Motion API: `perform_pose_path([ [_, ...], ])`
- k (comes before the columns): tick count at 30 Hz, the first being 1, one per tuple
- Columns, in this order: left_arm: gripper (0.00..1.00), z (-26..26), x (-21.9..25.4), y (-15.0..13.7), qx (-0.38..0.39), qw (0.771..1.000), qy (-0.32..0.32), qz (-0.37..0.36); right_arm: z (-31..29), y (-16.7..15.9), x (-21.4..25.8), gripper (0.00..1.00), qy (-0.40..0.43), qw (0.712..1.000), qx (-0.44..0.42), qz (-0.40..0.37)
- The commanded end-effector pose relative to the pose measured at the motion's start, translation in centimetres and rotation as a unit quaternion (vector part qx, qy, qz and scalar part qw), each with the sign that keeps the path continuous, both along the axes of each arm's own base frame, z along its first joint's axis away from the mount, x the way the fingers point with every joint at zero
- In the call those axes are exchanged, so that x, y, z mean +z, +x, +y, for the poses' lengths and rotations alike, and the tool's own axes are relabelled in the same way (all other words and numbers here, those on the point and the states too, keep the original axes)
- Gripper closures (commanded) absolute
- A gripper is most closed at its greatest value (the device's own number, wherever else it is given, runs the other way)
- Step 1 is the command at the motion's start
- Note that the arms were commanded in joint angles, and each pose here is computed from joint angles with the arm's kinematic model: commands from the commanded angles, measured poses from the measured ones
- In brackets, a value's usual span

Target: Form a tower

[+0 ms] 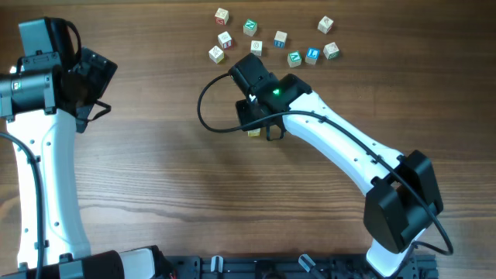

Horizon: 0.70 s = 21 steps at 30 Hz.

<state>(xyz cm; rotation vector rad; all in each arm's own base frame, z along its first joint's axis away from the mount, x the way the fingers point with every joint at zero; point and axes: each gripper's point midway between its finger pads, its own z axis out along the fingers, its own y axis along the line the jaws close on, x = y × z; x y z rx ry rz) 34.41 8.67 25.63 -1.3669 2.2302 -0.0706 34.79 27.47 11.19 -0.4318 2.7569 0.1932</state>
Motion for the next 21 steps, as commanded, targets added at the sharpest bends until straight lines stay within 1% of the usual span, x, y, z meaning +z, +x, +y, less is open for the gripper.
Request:
perform_pose_path([
  [1,0.00,0.25,0.71,-0.16,0.006,1.000,0.003,-0.010,-0.03,0.59,2.11,0.74,0.012,1.000,-0.004,-0.024],
  [21,0.00,0.25,0.72,-0.16,0.006,1.000,0.004,-0.010,0.03,0.65,2.15,0.73,0.014,1.000,-0.003,-0.026],
])
